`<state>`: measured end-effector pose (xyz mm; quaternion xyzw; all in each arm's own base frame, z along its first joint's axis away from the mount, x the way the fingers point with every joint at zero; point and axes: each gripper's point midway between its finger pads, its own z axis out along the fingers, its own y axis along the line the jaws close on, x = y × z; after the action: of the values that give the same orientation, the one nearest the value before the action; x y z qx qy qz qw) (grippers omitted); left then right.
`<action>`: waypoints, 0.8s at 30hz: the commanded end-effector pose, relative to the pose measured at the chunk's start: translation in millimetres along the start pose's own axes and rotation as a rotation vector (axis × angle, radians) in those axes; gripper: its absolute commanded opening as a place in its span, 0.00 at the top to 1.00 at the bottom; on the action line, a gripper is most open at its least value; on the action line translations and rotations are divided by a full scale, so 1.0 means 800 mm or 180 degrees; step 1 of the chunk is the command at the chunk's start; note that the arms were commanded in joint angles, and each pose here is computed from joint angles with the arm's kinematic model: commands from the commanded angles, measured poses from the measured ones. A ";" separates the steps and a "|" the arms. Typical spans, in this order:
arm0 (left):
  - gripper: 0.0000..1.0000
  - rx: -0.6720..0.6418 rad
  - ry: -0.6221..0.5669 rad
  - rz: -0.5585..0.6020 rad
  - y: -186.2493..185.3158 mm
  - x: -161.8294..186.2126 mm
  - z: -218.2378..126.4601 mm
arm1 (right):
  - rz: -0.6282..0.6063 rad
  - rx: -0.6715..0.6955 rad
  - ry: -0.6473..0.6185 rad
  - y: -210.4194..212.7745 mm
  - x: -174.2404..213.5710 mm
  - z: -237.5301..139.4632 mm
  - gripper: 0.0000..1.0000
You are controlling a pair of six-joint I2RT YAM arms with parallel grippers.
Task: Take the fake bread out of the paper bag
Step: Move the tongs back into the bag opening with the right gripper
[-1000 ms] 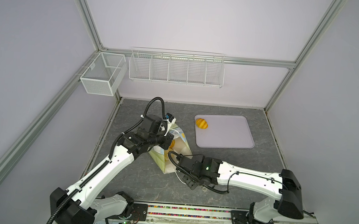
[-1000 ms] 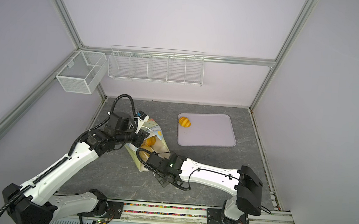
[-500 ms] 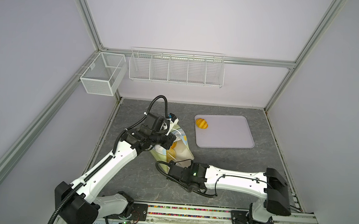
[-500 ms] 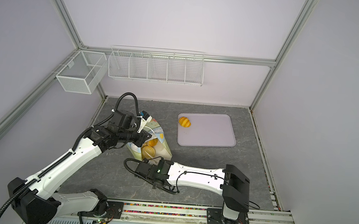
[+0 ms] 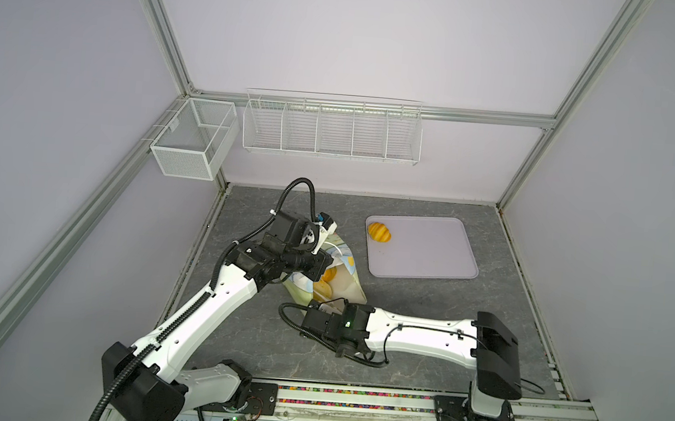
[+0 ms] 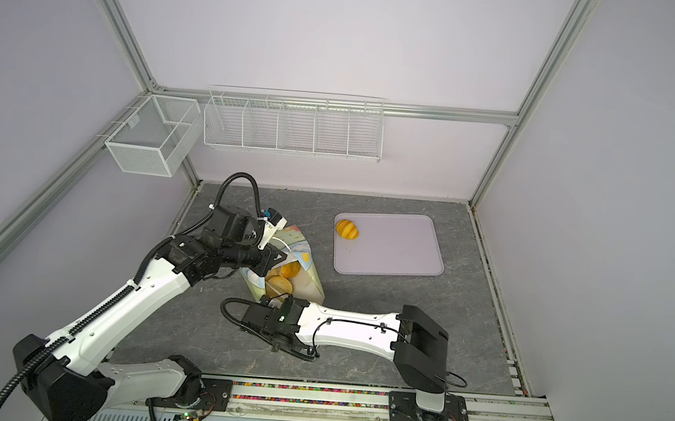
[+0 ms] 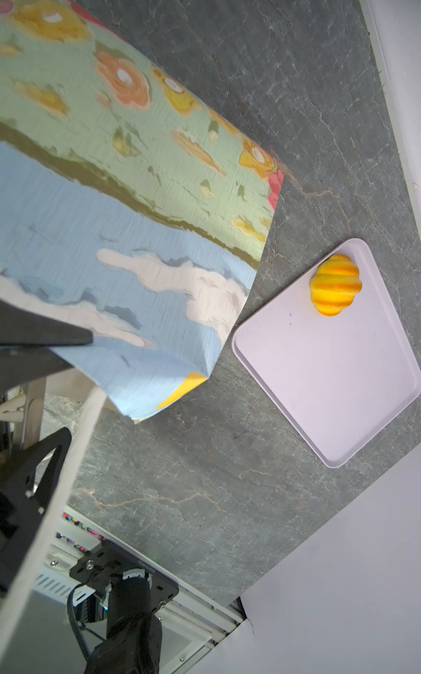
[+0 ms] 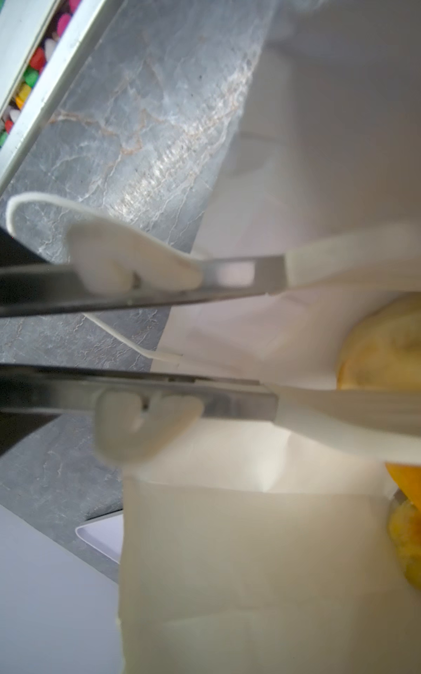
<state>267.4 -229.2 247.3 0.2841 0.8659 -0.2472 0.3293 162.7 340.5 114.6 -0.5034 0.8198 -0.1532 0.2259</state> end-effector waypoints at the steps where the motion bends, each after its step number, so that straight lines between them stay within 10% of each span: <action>1: 1.00 -0.0026 -0.0113 -0.0032 -0.002 -0.016 -0.011 | 0.0079 0.0214 -0.0041 -0.025 0.001 -0.013 0.73; 10: 1.00 -0.0109 -0.0151 -0.0070 0.004 -0.019 -0.010 | 0.0300 0.0234 -0.0219 -0.051 0.009 -0.035 0.94; 24: 1.00 -0.0332 -0.0226 -0.0392 0.026 -0.028 -0.010 | 0.0872 -0.0328 -0.0701 -0.062 0.014 -0.072 0.94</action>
<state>281.3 -222.3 253.9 0.2359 0.8765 -0.2349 0.3477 163.2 304.8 167.2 -0.4462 0.8476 -0.0747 0.2774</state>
